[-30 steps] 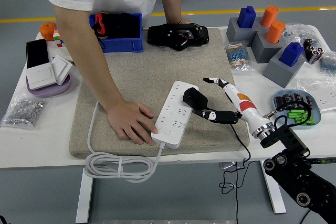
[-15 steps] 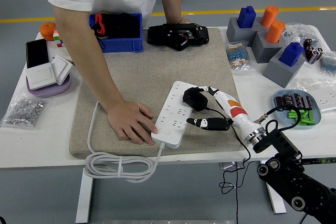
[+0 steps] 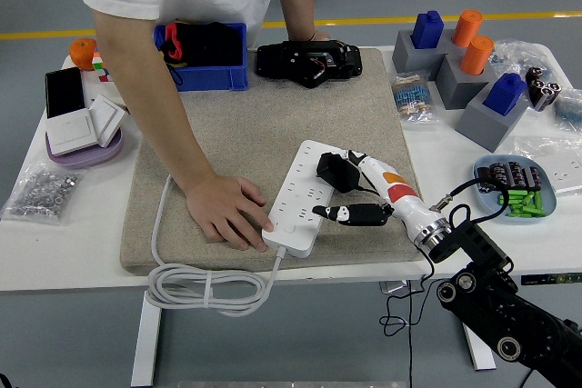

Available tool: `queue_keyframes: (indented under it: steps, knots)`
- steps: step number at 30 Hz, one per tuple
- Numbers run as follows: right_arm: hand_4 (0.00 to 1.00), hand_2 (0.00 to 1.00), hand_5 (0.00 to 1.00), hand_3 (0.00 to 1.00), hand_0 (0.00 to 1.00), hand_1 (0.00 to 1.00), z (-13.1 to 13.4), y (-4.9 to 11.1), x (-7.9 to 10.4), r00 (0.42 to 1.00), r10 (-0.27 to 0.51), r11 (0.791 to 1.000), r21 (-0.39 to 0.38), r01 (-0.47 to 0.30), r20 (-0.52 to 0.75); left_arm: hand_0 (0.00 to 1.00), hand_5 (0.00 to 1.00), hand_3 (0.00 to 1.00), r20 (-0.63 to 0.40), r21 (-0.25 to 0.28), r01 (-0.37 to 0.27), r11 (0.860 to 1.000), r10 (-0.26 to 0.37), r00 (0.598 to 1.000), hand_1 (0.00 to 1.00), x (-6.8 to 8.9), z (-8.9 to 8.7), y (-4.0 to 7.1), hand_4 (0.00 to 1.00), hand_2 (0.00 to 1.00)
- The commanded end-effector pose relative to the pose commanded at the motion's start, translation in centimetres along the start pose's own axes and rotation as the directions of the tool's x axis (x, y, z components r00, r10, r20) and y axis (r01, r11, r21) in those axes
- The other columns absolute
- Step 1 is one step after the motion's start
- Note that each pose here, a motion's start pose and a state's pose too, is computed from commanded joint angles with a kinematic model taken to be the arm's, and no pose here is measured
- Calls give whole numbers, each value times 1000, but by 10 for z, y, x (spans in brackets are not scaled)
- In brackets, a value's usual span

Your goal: Press the white button,pick up the black plug,place it near the board,insert it into the board

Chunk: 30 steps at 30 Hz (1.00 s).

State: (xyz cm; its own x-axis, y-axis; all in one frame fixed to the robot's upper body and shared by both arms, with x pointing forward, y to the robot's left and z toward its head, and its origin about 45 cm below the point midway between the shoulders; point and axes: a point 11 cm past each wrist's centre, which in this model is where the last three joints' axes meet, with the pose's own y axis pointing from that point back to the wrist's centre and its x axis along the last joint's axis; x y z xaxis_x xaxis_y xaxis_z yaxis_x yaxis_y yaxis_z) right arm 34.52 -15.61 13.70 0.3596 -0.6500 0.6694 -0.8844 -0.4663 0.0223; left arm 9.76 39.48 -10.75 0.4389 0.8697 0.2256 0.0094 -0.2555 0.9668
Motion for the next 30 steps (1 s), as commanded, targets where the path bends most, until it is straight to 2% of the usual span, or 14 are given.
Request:
queue_keyframes:
  steps: [17,30]
  knots:
    - [998,800,429,799,889,852,2,-2,-4,1000,-14,1000,-8,14,-1,692,203,640,0,-1,-2,1000,2,1000,638,1,1,0,561,613]
    - [998,799,420,798,885,848,-8,-8,-12,999,-45,999,22,45,-2,693,203,639,2,1,-2,1000,2,1000,638,1,0,0,561,613]
